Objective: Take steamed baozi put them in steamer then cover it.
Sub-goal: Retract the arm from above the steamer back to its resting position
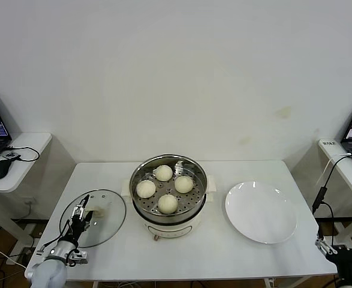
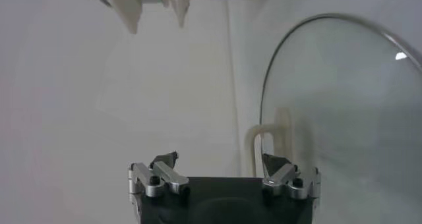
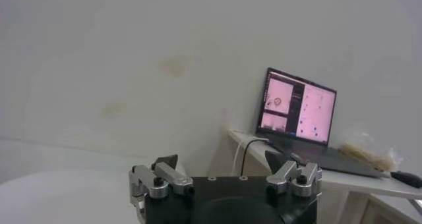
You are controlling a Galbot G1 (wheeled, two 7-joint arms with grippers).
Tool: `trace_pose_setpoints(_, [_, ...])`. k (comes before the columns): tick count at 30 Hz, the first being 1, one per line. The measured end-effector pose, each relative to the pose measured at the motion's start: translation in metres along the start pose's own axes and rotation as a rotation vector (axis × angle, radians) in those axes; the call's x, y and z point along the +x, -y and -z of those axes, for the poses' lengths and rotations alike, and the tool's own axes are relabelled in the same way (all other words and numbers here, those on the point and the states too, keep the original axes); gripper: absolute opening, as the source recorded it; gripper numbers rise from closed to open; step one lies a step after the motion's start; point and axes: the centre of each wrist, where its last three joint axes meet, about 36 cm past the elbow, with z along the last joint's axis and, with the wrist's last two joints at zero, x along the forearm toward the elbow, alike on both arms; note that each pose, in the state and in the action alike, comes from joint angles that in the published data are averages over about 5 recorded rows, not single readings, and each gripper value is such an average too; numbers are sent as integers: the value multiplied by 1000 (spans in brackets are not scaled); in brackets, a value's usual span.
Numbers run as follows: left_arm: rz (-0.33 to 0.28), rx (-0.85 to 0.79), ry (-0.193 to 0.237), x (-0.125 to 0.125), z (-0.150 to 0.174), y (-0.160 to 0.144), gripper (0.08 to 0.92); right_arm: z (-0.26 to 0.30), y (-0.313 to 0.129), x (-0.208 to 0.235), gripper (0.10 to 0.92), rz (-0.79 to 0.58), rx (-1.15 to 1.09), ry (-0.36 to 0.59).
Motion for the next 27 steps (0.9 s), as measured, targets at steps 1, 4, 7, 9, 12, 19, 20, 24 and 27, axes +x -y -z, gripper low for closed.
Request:
trace_pose_setpoints(1, [-1,-1,-2,-2,-1,0,823,-1,0,0,823,1,2,-1])
trace_pose_setpoints(4, [-4,-5,-8,-7,-3,-1,823,-3,-1,0,823,3,5,-4])
trace_pose_setpoints(7, [-7,-8,-12,-11,-5,-2,823,-5,-1,1,823,5,11,-7])
trace_pose_setpoints(9, [-10,-8,-13,-14,-6,-2,823,-6,-1,1,823,6,14,-8])
trace_pose_setpoints(12, [-16,-8,-14,-17,-6,-2,806,-6,-2,1,823,8,17,-9])
trace_pose_setpoints(19, [-42,-9,-15,-19,-6,2,628,-7,-3,1,823,7,20,-5])
trace_pose_setpoints(20, [-46,-11,-15,-19,-6,2,602,-7,-3,1,823,6,20,-4])
trace_pose_setpoints(24, [-59,-13,-17,-21,-6,2,481,-7,-4,1,823,4,20,-1])
trace_pose_setpoints(27, [-61,-8,-20,-22,-6,3,395,-7,-5,1,823,4,20,0])
